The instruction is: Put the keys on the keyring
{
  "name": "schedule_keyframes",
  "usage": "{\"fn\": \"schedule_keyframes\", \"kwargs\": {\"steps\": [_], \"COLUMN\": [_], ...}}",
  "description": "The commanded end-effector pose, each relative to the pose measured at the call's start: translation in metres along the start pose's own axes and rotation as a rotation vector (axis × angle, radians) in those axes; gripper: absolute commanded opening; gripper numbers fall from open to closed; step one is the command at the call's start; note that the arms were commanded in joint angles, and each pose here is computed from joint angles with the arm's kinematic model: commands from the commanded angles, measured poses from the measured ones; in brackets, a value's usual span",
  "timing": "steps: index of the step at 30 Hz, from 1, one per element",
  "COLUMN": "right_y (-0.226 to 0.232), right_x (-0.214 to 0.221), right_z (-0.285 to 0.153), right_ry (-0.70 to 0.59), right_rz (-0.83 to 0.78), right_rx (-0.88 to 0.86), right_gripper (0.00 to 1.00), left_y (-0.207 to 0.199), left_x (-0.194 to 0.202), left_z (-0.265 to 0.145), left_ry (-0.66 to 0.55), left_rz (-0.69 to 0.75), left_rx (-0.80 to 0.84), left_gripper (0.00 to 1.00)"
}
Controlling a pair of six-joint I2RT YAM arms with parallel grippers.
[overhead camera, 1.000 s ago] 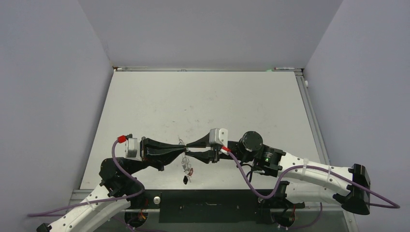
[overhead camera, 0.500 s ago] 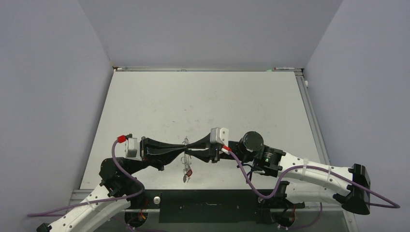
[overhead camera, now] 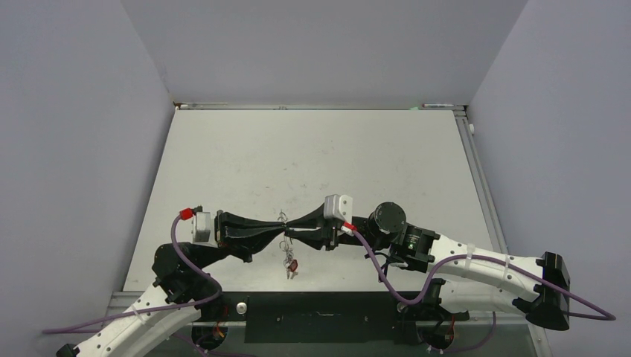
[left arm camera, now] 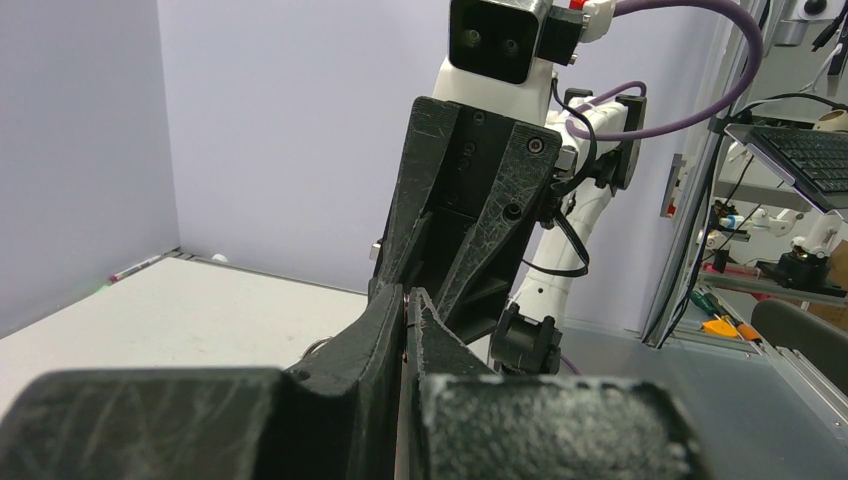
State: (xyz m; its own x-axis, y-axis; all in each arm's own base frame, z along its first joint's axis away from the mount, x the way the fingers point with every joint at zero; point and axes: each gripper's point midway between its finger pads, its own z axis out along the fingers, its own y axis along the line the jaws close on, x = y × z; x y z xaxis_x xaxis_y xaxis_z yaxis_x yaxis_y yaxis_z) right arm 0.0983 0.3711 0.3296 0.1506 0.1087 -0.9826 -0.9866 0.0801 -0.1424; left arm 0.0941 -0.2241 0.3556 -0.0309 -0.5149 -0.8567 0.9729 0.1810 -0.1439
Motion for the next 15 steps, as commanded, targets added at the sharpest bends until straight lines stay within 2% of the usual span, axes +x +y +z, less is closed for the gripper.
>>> {"fn": "schedule_keyframes", "kwargs": {"steps": [1,7,15], "right_y": [-0.0057,-0.0004,0.0036], "right_x": [-0.0421,-0.0426,-0.0429], "right_z": [-0.0003,-0.0007,0.0015], "right_ry": [-0.120,-0.121,-0.126], "right_rz": [-0.021,-0.019,-0.016], "right_rx": [0.030,0.002,-0.023], "right_gripper": [0.23,0.30,0.30], "left_y": [-0.0048,-0.0019,-0.0001], "left_x": [-0.0170,-0.0182,-0.0182], "left_z": [0.0008,0.0002,-0.0004], "left_ry": [-0.055,-0.061,-0.061], "left_rz": [0.032,0.037,0.040], "left_rx": [0.011,-0.007,-0.018], "left_gripper": [0.00,0.00,0.00]}}
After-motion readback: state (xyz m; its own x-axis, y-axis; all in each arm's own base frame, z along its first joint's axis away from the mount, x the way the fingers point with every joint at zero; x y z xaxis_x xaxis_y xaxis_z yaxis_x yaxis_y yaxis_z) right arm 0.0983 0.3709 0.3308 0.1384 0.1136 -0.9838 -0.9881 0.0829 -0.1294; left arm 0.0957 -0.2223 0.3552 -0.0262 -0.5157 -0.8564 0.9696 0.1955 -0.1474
